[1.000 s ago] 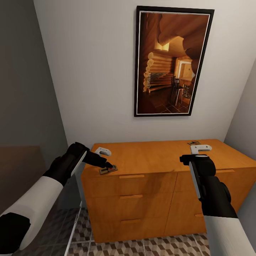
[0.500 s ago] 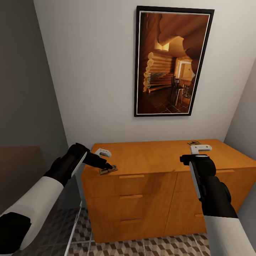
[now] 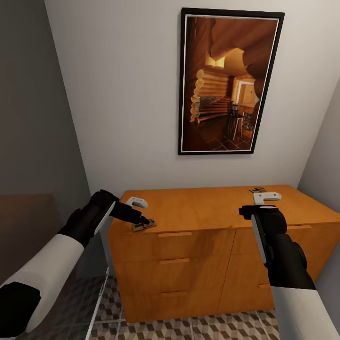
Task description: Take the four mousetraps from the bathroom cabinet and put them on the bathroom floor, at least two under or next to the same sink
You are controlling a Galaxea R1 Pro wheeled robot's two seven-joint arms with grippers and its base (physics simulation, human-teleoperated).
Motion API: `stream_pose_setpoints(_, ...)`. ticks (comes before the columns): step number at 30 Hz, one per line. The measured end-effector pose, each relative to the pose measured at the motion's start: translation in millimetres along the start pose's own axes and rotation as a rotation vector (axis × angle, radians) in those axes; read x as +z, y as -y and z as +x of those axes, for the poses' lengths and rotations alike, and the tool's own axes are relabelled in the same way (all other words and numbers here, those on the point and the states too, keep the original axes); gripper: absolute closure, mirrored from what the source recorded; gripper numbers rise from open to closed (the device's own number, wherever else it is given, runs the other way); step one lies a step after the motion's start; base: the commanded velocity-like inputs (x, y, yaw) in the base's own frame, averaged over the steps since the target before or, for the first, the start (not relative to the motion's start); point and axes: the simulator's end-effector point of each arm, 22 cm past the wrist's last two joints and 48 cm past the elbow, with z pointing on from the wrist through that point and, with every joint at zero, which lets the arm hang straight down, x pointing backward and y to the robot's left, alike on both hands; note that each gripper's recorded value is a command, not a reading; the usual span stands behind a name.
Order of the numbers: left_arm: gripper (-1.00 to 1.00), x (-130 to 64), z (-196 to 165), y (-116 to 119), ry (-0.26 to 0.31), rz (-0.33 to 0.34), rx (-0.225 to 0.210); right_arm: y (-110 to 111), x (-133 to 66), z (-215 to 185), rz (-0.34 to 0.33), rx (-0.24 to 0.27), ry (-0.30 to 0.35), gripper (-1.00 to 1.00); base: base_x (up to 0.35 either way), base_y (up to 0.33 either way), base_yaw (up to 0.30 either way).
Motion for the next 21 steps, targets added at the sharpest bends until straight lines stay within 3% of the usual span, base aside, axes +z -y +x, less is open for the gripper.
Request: stream_pose_setpoints(21,-1.0,-0.6,0.2,-1.3,0.0,-0.002,0.0,-0.1,0.1,0.2,0.0,0.001,-0.001,-1.0,0.0,0.0,0.0)
